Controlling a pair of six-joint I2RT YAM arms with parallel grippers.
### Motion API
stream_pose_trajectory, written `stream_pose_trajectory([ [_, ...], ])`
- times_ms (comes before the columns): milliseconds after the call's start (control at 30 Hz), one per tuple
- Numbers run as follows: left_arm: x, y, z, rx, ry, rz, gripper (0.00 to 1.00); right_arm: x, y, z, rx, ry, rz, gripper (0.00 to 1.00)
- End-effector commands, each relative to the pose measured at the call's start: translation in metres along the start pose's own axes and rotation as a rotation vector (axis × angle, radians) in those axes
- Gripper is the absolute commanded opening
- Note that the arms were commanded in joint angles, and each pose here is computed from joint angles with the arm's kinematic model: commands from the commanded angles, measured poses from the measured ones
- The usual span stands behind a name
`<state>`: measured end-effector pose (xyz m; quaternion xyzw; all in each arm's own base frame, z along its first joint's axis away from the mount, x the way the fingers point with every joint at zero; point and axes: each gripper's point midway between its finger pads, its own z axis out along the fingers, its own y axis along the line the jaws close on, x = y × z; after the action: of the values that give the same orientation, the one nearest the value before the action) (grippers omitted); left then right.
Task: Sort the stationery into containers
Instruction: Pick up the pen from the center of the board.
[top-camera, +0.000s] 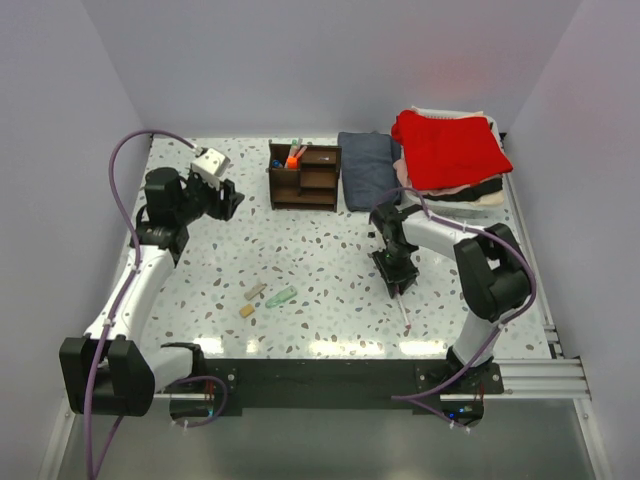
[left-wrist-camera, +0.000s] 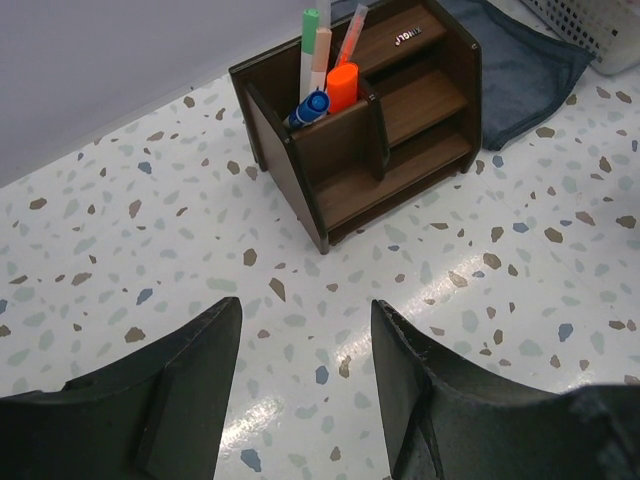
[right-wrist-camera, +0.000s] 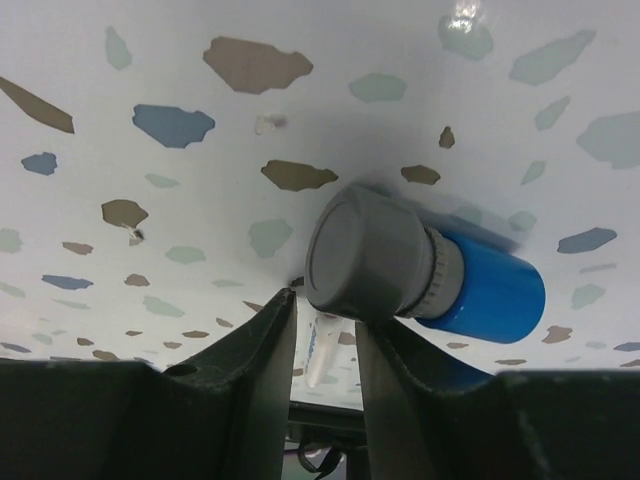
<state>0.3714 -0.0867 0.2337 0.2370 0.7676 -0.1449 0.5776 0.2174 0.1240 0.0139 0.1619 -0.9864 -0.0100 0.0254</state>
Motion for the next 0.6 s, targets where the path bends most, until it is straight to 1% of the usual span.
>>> stream_pose_trajectory([
  [0, -0.004, 0.001, 0.001, 0.005, -0.035, -0.005, 0.59, -0.006, -0.010, 0.007, 0.048, -0.022, -0.007, 0.34],
  [167, -0.001, 0.001, 0.000, -0.004, -0.029, -0.009, 0.60, -0.005, -0.016, 0.014, 0.082, -0.004, -0.016, 0.33],
  [200, 0.001, 0.000, 0.000, -0.003, -0.026, -0.013, 0.60, -0.006, -0.016, 0.015, 0.087, 0.000, -0.021, 0.30],
  [233, -0.006, 0.002, 0.000, -0.009, -0.055, 0.003, 0.60, -0.005, -0.015, 0.016, 0.091, 0.004, -0.022, 0.28],
  [267, -0.007, 0.002, 0.000, -0.010, -0.058, 0.001, 0.60, -0.005, -0.014, 0.017, 0.094, 0.008, -0.028, 0.26],
  [300, -0.006, 0.001, 0.000, -0.010, -0.059, 0.000, 0.60, -0.004, -0.010, 0.019, 0.092, 0.014, -0.042, 0.21],
  [433, -0.008, 0.001, -0.003, -0.014, -0.067, 0.006, 0.60, -0.007, 0.008, 0.016, 0.067, -0.005, -0.109, 0.08],
  [467, -0.009, 0.002, -0.003, -0.016, -0.068, 0.011, 0.60, -0.009, 0.015, 0.012, 0.048, -0.012, -0.122, 0.02],
  [500, -0.012, 0.002, -0.004, -0.016, -0.066, 0.014, 0.60, -0.020, 0.021, 0.000, 0.034, -0.048, -0.124, 0.00],
  [567, -0.018, 0.004, -0.005, -0.021, -0.074, 0.023, 0.60, -0.026, 0.029, -0.025, -0.001, -0.070, -0.148, 0.00],
])
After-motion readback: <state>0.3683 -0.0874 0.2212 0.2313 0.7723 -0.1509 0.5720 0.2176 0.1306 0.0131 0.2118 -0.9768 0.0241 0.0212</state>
